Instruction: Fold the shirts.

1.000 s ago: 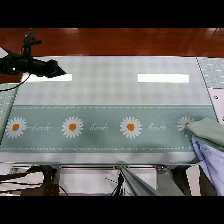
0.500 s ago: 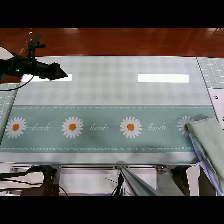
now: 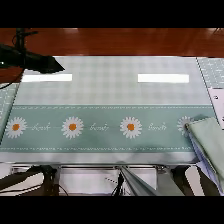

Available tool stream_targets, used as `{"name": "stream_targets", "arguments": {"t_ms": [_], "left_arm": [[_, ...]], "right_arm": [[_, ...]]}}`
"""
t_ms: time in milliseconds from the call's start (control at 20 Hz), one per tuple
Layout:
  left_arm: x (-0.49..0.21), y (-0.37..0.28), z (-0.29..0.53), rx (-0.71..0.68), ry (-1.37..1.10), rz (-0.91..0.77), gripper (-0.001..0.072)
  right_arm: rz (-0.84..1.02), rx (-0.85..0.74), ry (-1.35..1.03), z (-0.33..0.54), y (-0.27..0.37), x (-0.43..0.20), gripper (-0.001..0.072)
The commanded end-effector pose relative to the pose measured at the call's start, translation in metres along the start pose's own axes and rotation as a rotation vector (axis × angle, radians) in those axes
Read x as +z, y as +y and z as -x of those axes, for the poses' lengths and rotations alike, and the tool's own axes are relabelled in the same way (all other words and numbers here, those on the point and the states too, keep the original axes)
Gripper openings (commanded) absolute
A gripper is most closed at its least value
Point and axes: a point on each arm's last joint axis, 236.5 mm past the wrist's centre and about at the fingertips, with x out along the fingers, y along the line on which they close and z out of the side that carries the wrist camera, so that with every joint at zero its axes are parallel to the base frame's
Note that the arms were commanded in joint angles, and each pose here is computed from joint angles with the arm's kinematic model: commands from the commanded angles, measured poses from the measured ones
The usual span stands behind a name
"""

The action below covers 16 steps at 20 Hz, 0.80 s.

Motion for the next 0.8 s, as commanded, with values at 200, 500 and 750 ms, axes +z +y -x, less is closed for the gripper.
{"name": "stream_targets", "arguments": {"t_ms": [200,500,750], "left_arm": [[-0.044,-0.01,-0.003,0.374,0.255,-0.253,0.072],[-0.061,-0.004,-0.032,0.409,0.364,-0.264,0.072],[-0.066,0.0,-0.044,0.408,0.397,-0.261,0.072]], "right_arm": [[0.68,0.065,0.203,-0.077,0.143,-0.035,0.0616],[0.891,0.044,0.328,-0.114,0.185,-0.075,0.0613],[0.903,0.049,0.344,-0.118,0.189,-0.08,0.0613]]}}
